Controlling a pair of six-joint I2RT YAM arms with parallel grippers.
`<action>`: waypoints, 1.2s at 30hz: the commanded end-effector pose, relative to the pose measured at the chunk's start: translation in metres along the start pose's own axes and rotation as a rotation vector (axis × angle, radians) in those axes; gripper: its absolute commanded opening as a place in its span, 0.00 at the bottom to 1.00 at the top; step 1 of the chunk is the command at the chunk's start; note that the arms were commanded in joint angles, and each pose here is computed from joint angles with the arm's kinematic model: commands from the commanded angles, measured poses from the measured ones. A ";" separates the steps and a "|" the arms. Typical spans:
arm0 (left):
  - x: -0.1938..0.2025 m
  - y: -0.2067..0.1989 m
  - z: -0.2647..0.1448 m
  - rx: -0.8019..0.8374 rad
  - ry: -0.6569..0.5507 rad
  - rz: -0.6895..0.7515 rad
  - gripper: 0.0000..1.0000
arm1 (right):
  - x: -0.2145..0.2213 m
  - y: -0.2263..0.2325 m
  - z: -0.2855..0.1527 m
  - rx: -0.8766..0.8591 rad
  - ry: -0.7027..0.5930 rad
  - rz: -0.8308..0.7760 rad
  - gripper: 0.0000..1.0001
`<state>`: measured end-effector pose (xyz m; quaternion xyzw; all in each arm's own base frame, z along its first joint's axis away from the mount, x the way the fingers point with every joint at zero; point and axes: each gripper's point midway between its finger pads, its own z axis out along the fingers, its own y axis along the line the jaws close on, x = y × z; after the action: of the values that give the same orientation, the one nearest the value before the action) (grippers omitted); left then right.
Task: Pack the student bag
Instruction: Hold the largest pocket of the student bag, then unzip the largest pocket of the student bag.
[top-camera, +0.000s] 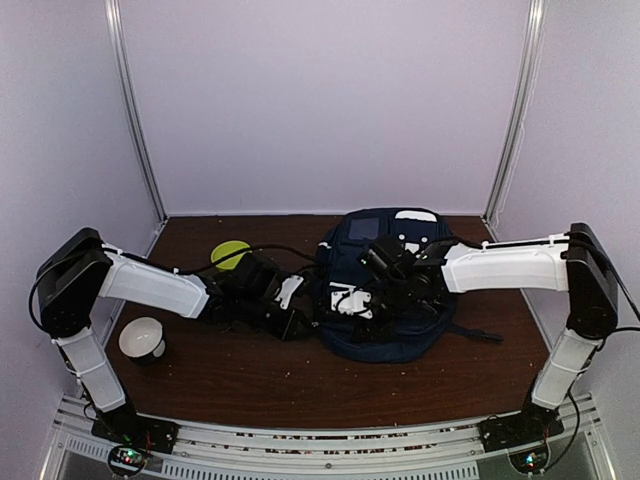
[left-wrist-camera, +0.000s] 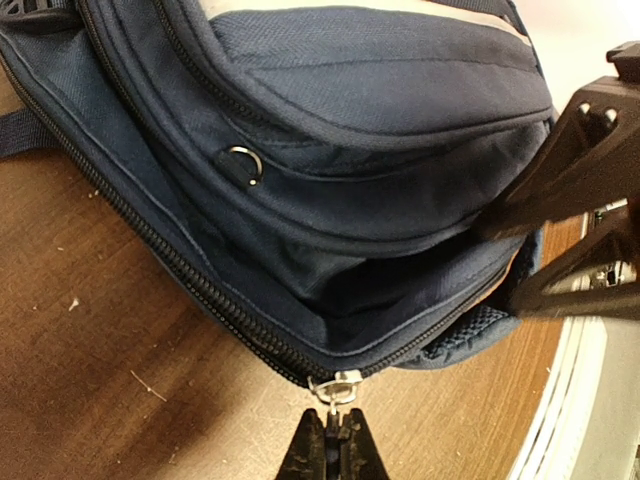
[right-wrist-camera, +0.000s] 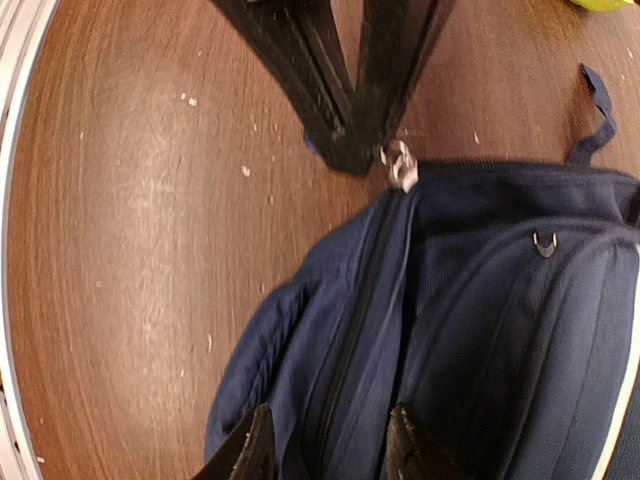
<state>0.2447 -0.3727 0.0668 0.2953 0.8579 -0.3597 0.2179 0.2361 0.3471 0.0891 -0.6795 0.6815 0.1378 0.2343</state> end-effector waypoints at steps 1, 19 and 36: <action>-0.005 -0.007 -0.006 0.036 -0.013 0.007 0.00 | -0.014 -0.007 0.014 0.017 0.019 0.004 0.39; -0.021 0.006 0.000 -0.070 0.026 0.054 0.00 | -0.011 0.065 -0.036 -0.047 0.000 -0.179 0.00; -0.036 0.041 0.004 -0.162 0.044 0.038 0.00 | 0.018 0.085 -0.062 -0.049 0.015 -0.181 0.00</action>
<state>0.2652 -0.3763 0.0689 0.3177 0.8711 -0.3140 0.2039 0.1618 0.3093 0.1149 -0.7353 0.6262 0.1118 0.2338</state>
